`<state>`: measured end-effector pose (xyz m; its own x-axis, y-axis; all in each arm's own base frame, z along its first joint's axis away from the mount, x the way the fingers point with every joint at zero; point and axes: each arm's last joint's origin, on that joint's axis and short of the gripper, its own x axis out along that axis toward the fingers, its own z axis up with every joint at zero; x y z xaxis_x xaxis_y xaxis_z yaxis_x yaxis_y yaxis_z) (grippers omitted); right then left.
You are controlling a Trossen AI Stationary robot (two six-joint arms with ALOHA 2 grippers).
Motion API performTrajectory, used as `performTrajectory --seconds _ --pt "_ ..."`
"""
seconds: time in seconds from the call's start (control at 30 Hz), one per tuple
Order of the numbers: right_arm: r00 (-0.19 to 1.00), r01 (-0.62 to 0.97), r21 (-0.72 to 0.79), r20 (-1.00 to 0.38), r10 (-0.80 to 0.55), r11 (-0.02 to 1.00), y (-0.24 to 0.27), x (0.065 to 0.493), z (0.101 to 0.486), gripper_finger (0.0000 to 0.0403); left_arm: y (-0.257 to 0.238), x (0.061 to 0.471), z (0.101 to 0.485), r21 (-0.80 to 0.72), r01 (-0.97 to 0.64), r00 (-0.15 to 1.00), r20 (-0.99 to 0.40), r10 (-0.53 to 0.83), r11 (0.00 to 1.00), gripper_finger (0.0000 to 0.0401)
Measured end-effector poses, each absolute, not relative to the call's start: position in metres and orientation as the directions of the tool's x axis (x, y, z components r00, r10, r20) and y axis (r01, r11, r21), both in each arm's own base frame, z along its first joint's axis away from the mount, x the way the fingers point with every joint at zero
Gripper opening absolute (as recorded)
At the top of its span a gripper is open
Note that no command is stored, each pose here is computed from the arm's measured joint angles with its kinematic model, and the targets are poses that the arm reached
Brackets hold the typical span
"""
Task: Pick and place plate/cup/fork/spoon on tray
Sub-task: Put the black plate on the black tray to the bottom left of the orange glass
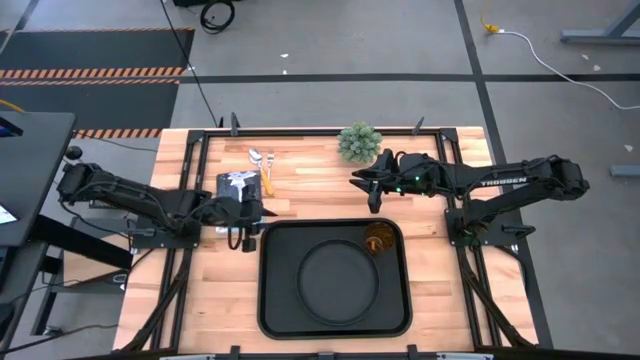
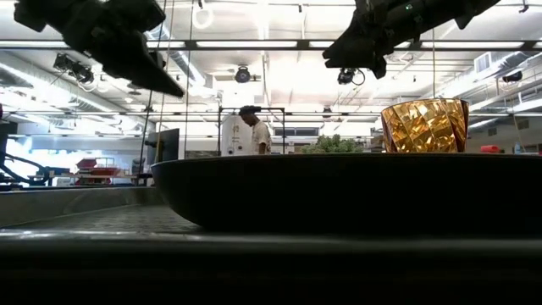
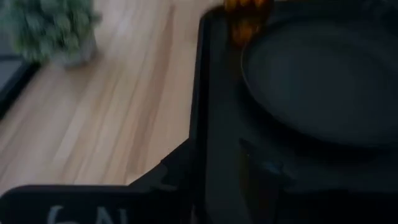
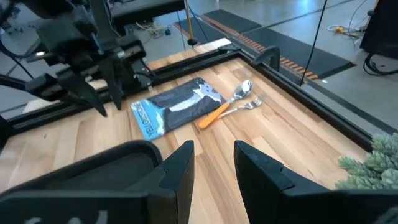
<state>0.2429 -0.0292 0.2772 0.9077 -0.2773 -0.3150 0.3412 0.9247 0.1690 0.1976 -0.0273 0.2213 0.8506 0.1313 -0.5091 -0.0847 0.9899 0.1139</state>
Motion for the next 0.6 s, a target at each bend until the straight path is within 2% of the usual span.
performTrajectory --seconds 0.27,0.6 --pt "0.906 0.343 0.152 -0.315 -0.283 0.927 -0.029 0.243 0.277 0.0121 -0.018 0.198 0.206 0.105 -0.131 0.917 -0.365 0.16 0.986 0.0116" --pt "0.902 0.39 0.205 -0.283 -0.327 0.898 -0.024 0.244 0.28 0.0121 -0.015 0.195 0.211 0.126 -0.14 0.931 -0.321 0.173 0.982 0.0116"
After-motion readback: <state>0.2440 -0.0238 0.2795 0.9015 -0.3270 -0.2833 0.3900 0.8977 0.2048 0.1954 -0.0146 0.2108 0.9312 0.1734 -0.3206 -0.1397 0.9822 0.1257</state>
